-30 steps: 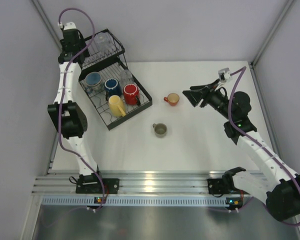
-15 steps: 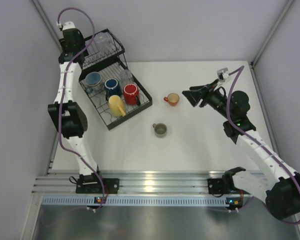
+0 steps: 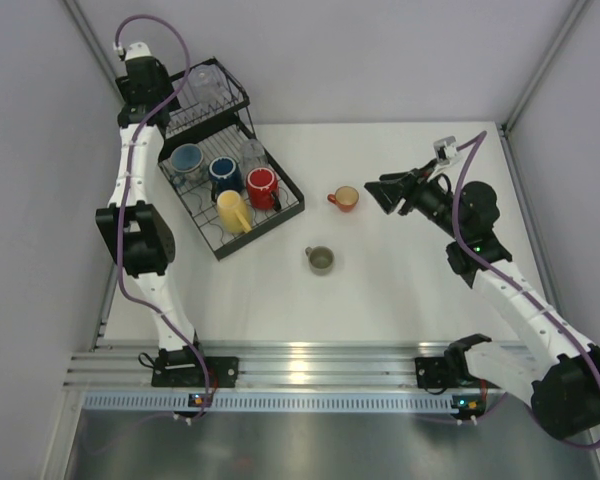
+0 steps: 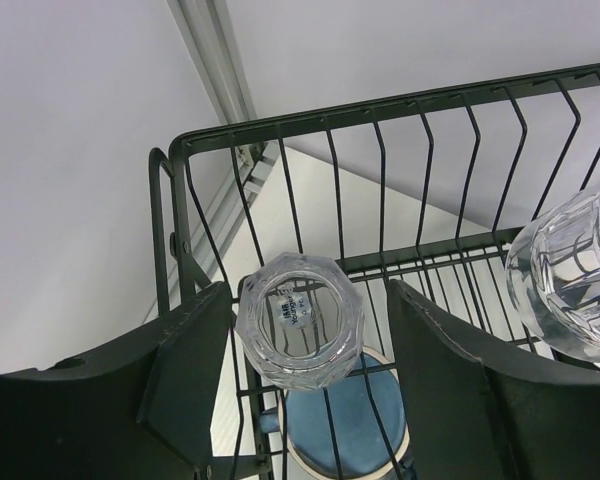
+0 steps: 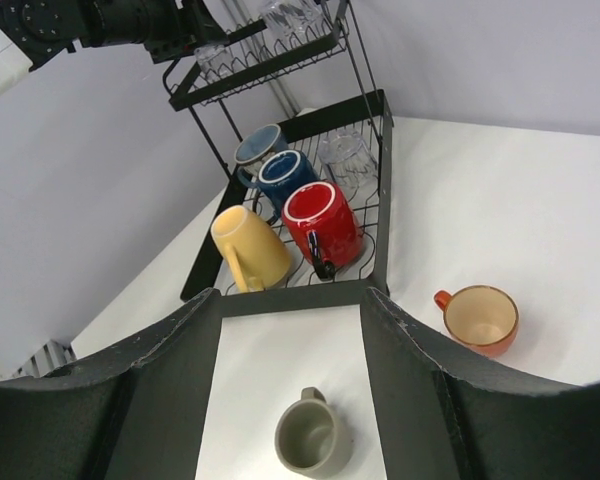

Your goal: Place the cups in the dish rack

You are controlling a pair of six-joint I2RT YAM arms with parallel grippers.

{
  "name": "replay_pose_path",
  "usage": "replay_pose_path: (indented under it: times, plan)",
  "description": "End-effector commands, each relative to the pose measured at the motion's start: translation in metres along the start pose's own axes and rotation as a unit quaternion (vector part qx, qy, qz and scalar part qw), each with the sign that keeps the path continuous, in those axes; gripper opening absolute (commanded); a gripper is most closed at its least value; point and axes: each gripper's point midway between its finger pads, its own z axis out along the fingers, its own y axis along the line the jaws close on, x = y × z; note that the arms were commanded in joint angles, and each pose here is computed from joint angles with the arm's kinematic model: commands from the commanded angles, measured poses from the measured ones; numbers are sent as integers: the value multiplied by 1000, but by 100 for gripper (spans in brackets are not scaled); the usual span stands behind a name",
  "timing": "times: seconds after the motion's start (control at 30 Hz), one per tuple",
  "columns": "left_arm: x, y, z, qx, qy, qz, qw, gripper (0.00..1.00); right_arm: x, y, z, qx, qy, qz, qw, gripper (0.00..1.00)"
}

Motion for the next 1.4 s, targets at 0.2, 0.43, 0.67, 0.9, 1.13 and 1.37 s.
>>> replay_pose_path:
  times: [0.2, 0.43, 0.67, 0.9, 1.13, 1.37]
  plan:
    - [-44, -4, -34, 38, -47, -20, 998, 70, -5, -7, 2, 15, 0, -10, 1000, 58]
    - [-89, -7, -79, 79, -91, -58, 991, 72, -4, -13, 2, 36, 20, -6, 999, 58]
    - [-95, -38, -144, 202, -72, -133, 968, 71, 37, -55, 19, 115, 113, 33, 986, 56]
    - [-20, -101, -209, 370, 49, -142, 917, 68, 78, -63, 38, 164, 210, 25, 964, 52]
    - [35, -122, -283, 457, 103, -123, 875, 70, 86, -84, 55, 203, 241, 2, 949, 49]
    - [48, -105, -318, 461, 98, -133, 872, 73, 78, -129, 81, 287, 253, -27, 923, 48]
